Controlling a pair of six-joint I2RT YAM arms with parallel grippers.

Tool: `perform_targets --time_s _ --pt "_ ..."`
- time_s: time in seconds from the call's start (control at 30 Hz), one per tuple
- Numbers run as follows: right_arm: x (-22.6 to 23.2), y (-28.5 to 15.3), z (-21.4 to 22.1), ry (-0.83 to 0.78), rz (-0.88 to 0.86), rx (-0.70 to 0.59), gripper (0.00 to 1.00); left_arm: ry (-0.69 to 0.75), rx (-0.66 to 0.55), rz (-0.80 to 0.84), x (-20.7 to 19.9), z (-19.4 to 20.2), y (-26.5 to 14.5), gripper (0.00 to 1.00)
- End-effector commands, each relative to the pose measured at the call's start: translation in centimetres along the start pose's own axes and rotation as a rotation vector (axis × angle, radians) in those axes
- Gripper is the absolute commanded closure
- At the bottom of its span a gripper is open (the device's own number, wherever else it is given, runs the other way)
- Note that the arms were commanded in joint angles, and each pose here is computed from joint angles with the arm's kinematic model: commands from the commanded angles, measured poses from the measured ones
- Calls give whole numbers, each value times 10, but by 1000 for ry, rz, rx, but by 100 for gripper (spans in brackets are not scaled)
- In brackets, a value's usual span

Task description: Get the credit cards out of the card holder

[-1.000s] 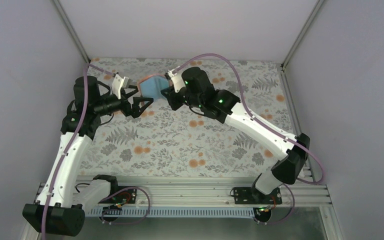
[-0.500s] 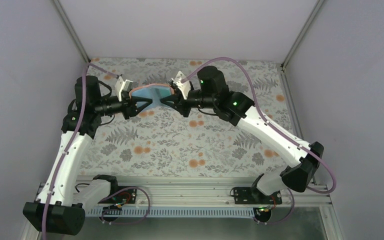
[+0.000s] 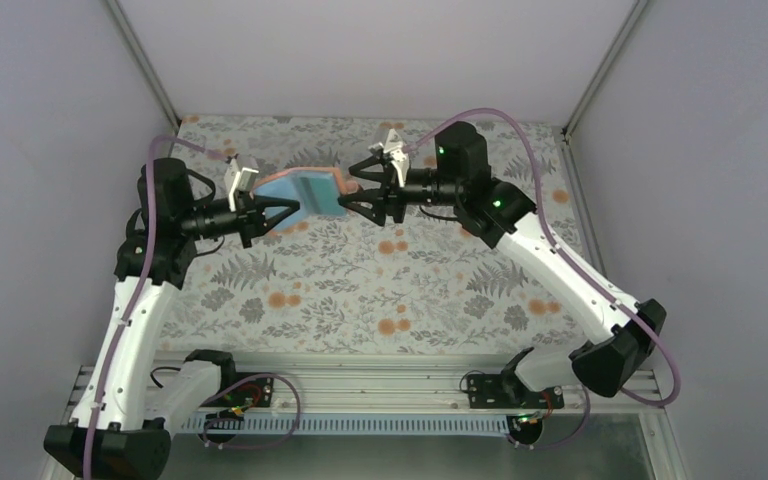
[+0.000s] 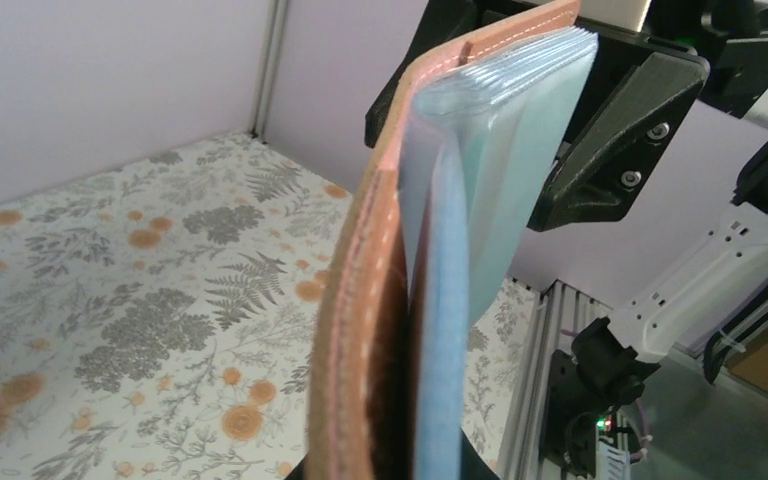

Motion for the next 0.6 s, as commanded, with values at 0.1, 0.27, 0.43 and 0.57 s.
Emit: perform_targets --time_s 0.1,0.27,0.43,0.57 --pt "13 17 -14 16 -80 -48 26 -28 -32 25 -5 -7 -2 98" --pt "0 26 -6 55 2 -27 34 -27 -29 55 -8 -5 -1 98" --pt "4 22 -8 27 -13 -27 41 5 -23 44 -8 -4 -1 98" --pt "11 -7 -21 -33 -40 -55 27 29 -18 46 -9 -4 -2 98"
Point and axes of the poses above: each gripper's point midway between its finger pads, its own y axis out along the fingers, its own x axis along the line the jaws close on, z = x × y, the point moved 1 cm from there along -y, back along the fingers, and after that the axes turned 4 degrees about -y, right-handed, at the moved point
